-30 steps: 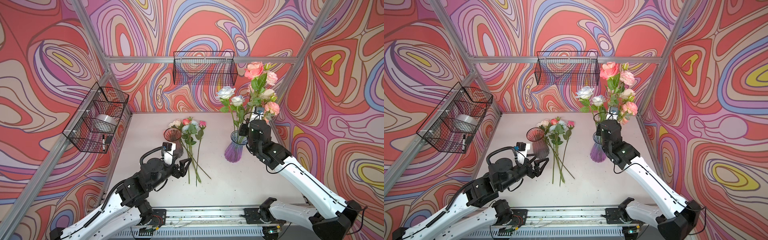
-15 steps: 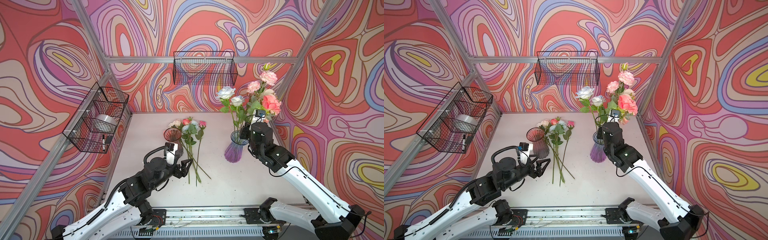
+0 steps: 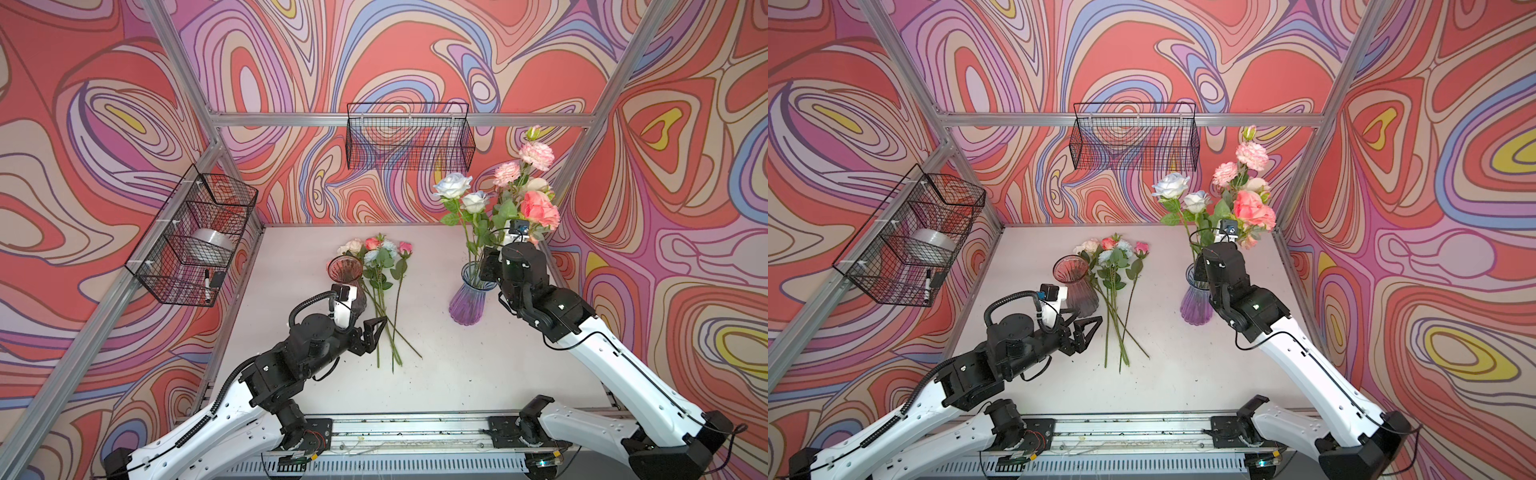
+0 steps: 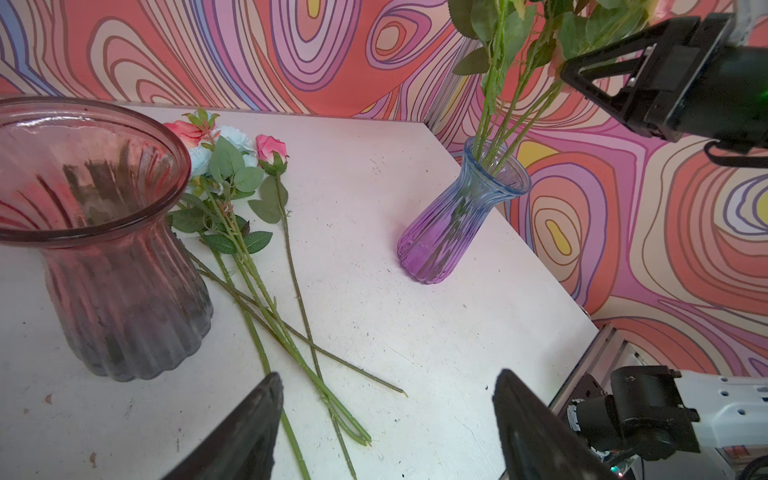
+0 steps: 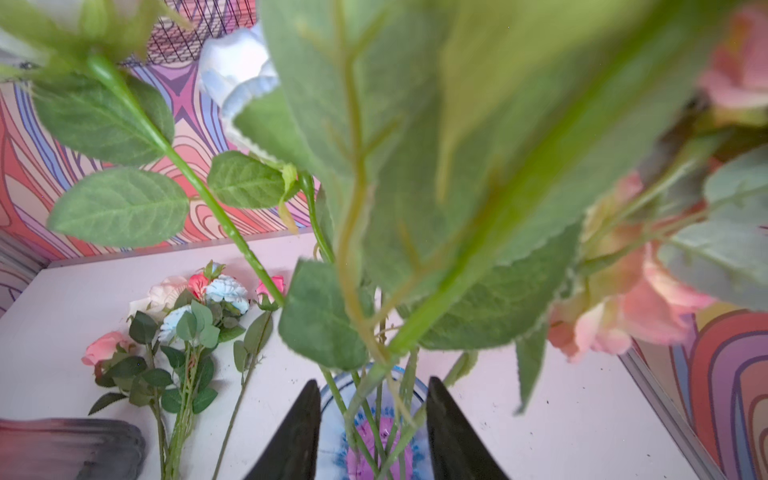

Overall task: Arrange the flowers into the vase
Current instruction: 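Draw the right gripper back from the purple vase toward the flower bundle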

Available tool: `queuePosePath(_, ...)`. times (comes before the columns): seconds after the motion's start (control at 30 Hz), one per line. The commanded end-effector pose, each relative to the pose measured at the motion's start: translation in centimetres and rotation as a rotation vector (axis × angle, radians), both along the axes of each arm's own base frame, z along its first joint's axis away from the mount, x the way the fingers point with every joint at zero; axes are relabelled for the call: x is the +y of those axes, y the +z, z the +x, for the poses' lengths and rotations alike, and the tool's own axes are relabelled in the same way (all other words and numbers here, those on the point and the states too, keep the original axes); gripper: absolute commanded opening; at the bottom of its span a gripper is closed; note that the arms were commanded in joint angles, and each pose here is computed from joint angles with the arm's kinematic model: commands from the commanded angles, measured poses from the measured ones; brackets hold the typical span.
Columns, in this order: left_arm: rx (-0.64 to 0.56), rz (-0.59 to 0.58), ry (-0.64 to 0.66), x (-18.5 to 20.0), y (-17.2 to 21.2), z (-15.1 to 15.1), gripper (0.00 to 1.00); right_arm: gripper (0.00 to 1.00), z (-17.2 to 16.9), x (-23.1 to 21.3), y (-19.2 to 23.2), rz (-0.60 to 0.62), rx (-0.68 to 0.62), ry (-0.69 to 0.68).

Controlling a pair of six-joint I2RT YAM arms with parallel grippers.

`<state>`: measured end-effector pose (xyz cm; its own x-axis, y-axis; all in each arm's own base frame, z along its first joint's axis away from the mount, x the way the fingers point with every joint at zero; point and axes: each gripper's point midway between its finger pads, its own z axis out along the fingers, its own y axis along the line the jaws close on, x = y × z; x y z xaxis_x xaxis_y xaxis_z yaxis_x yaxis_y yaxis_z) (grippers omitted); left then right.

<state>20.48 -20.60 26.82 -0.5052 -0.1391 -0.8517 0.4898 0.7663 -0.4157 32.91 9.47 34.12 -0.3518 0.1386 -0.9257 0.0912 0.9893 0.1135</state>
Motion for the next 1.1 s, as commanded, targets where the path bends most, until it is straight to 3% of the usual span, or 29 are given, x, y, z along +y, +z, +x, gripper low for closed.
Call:
queuePosePath(0.0, -0.009, -0.022, -0.014, -0.6, 0.2, 0.1, 0.8, 0.46, -2.2, -0.7, 0.2, 0.042, 0.051, 0.015)
queuePosePath(0.5, 0.014, -0.024, -0.049, -2.4, 0.4, 0.8, 0.8, 0.56, -5.3, -0.3, 1.9, 0.075, 0.131, 0.117)
queuePosePath(0.87, 0.023, 0.019, -0.022, -2.5, 0.6, 1.6, 0.8, 0.63, -8.9, -1.7, 2.4, 0.107, 0.221, 0.117)
queuePosePath(1.07, 0.019, 0.037, 0.008, -2.2, 1.1, 2.1, 0.8, 0.65, -10.4, -3.5, 4.4, 0.096, 0.181, 0.086)
